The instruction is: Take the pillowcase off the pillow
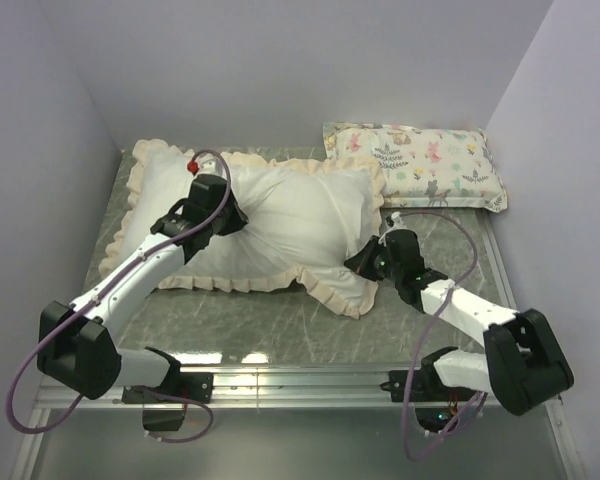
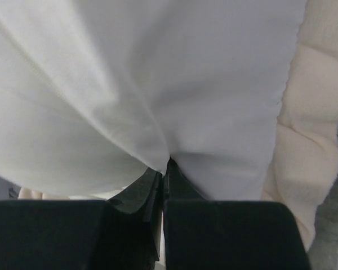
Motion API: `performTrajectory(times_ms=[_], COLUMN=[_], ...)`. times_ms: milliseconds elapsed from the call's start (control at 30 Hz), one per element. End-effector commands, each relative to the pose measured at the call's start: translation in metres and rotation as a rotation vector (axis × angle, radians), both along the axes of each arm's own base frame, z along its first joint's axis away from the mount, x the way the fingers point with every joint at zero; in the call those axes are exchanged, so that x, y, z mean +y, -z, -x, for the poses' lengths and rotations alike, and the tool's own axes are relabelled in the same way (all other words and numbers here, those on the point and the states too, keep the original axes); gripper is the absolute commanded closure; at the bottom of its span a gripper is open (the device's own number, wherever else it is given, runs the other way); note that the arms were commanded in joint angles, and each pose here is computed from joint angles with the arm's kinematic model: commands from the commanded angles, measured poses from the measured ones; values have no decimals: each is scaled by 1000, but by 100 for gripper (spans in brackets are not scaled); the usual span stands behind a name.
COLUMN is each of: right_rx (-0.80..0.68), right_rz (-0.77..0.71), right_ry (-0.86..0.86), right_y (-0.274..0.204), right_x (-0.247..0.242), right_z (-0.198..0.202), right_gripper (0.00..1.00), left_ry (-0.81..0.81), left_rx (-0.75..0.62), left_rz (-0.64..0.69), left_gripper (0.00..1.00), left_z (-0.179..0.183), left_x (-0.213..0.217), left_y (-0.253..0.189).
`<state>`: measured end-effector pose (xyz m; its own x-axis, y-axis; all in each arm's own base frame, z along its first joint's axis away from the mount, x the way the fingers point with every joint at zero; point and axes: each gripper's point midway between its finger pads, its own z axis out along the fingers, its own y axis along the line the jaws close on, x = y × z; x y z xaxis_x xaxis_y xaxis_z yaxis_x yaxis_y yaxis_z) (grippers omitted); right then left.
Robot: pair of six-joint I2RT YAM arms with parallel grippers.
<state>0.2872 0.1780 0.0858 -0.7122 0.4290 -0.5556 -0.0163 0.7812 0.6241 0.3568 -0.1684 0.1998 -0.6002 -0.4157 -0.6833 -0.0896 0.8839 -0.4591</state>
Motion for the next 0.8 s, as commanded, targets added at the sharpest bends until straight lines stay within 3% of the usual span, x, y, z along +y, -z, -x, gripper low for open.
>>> performTrajectory(times_ms=[0, 133, 167, 233, 267, 367, 600, 767], right_rx=[132, 131, 127, 121, 114, 104, 95, 88], right_rz=[39, 19, 27, 38, 40, 41, 42, 45], right_ry=[54, 23, 27, 32, 34, 34, 23, 21], right_y=[54, 55, 55, 54, 52, 49, 45, 42], right_x=[-17, -9, -10, -12, -13, -14, -10, -10], right_z=[8, 10, 10, 11, 11, 11, 11, 11], right_gripper=[100, 100, 100, 100, 100, 100, 100, 100], left_ry=[-35, 59, 68, 90, 93, 139, 219, 278], left_rx=[-55, -37, -38, -89, -105, -167, -253, -244], left_rz=[-17, -48, -64, -95, -104, -137, -216, -307], left_gripper=[99, 94, 78, 59, 42, 23, 16, 13], left_z=[-6, 12, 15, 21, 22, 30, 56, 61], left_x=[22, -2, -6, -17, -20, -36, -86, -127], left_y=[1, 21, 21, 4, -3, -32, -79, -68])
